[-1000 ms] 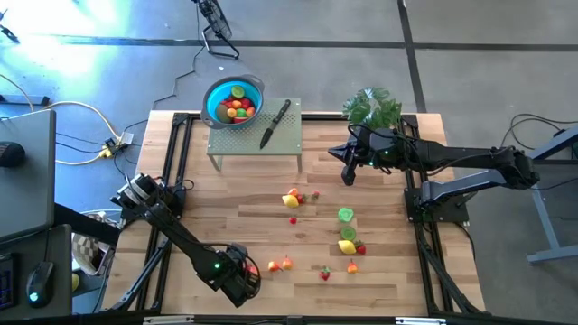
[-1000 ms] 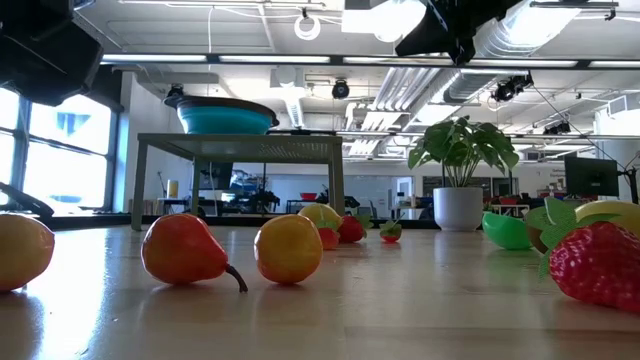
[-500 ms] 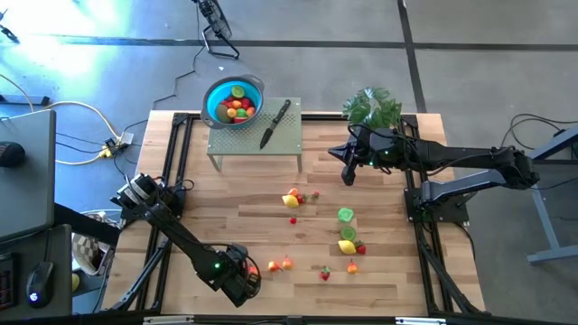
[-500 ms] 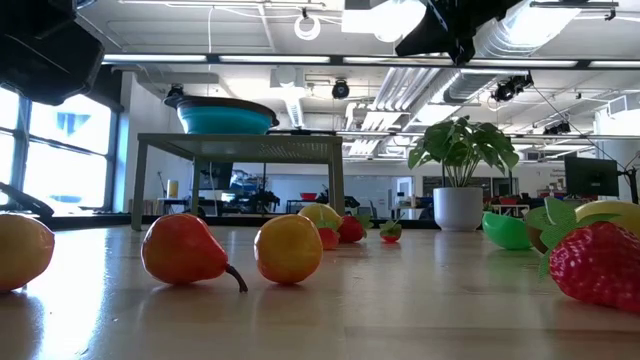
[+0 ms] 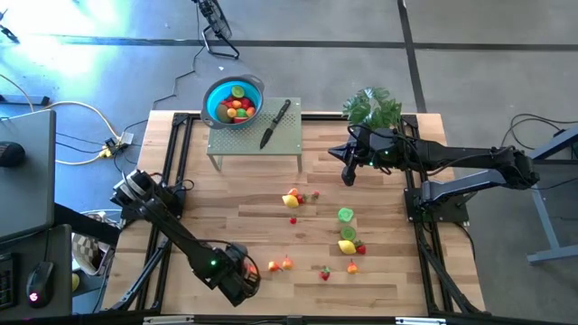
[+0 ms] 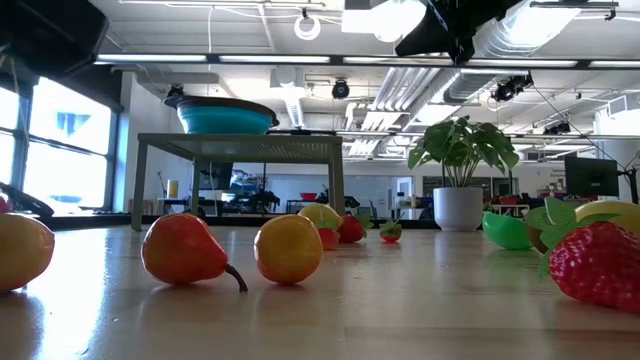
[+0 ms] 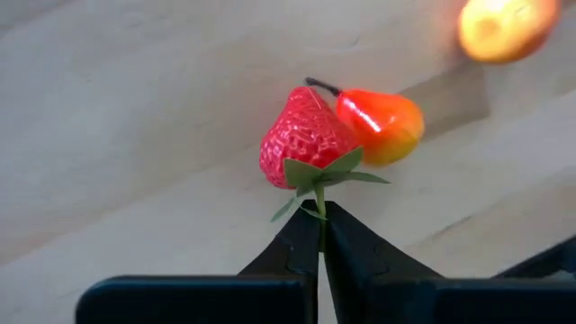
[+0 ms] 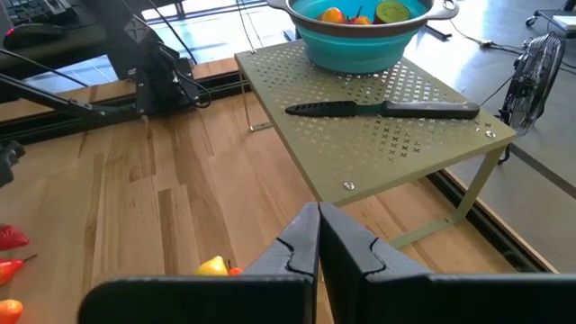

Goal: Pick & Place Fruit
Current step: Put the strawberry into the strainer bowl on the shelf

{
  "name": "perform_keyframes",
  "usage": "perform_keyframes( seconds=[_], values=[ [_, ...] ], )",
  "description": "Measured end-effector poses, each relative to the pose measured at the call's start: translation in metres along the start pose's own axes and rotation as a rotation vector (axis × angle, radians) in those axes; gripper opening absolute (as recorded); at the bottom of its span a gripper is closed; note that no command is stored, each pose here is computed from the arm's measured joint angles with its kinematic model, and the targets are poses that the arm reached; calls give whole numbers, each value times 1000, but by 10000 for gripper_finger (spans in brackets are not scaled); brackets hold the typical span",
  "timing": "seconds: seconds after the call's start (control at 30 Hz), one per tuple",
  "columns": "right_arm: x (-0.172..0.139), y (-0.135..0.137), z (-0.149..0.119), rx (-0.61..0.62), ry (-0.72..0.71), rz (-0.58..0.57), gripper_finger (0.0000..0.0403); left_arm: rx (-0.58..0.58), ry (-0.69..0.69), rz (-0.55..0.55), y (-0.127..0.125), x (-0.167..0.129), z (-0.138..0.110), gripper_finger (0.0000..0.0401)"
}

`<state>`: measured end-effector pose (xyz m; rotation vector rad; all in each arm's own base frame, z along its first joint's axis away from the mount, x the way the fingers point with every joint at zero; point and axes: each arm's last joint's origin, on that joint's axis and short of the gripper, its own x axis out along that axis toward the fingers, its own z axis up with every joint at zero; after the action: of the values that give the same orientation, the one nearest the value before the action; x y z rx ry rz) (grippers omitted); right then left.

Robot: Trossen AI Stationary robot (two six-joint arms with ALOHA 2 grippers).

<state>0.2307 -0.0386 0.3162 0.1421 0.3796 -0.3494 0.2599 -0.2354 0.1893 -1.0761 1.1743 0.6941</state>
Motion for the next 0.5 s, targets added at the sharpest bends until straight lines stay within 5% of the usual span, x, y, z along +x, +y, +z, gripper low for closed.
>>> perform_keyframes(
  seconds=[0.5],
  values=[
    [0, 0, 0, -53, 0, 0, 3, -50, -136, -190, -2, -53, 20, 1]
  ],
)
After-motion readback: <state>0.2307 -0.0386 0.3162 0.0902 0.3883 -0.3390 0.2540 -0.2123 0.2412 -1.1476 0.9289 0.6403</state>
